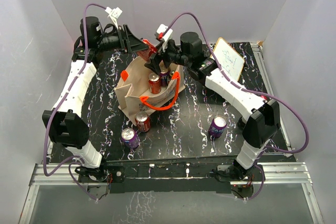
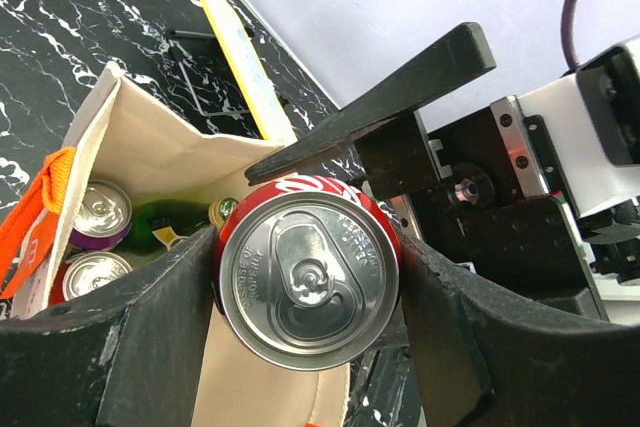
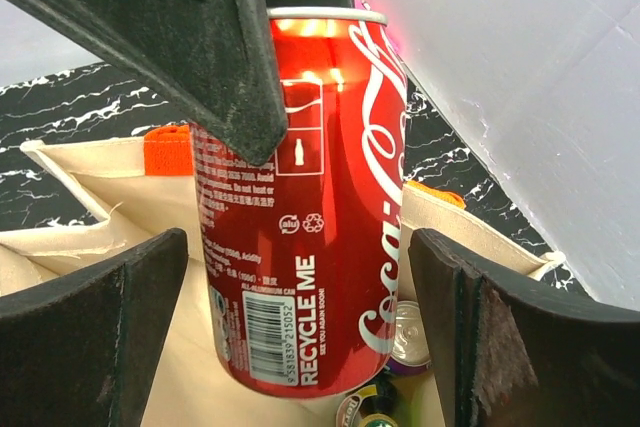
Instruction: Place the beverage into the canvas bag
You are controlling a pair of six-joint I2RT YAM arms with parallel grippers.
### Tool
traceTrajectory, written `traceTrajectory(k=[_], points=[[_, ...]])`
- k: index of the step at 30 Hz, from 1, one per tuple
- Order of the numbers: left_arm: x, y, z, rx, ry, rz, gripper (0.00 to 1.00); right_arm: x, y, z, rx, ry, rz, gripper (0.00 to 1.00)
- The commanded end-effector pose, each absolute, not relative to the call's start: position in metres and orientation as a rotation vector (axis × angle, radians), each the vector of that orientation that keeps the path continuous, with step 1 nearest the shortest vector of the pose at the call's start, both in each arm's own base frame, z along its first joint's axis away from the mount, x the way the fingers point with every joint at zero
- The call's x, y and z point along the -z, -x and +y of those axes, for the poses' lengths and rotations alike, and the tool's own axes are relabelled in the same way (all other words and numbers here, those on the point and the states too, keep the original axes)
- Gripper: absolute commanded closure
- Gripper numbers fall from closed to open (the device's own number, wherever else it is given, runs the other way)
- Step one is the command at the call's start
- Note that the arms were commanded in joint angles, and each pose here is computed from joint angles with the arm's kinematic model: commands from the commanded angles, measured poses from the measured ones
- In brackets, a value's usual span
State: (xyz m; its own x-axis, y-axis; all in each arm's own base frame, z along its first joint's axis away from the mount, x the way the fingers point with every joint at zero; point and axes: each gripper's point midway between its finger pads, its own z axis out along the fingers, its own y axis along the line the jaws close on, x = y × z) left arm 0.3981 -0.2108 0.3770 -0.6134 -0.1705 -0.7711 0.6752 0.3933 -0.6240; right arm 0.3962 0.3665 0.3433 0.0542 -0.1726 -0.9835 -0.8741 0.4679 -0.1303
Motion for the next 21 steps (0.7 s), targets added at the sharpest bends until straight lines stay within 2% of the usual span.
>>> traceTrajectory(k=[1,12,21], points=[[-0.396,-0.396,-0.211,1.272,-0.497,1.745,1.0,-0.391,-0.384,0.355,-0.646,0.975,1.339,0.03],[-0.379,-0.406,-0.206,1.05,-0.655,1.755,1.0,-0.423,-0.375,0.312,-0.574,0.91,1.397,0.02],[-0.349,-0.388,-0.24,0.901,-0.904,1.755,1.0,-0.43,-0.413,0.234,-0.46,0.657,1.5,0.02]])
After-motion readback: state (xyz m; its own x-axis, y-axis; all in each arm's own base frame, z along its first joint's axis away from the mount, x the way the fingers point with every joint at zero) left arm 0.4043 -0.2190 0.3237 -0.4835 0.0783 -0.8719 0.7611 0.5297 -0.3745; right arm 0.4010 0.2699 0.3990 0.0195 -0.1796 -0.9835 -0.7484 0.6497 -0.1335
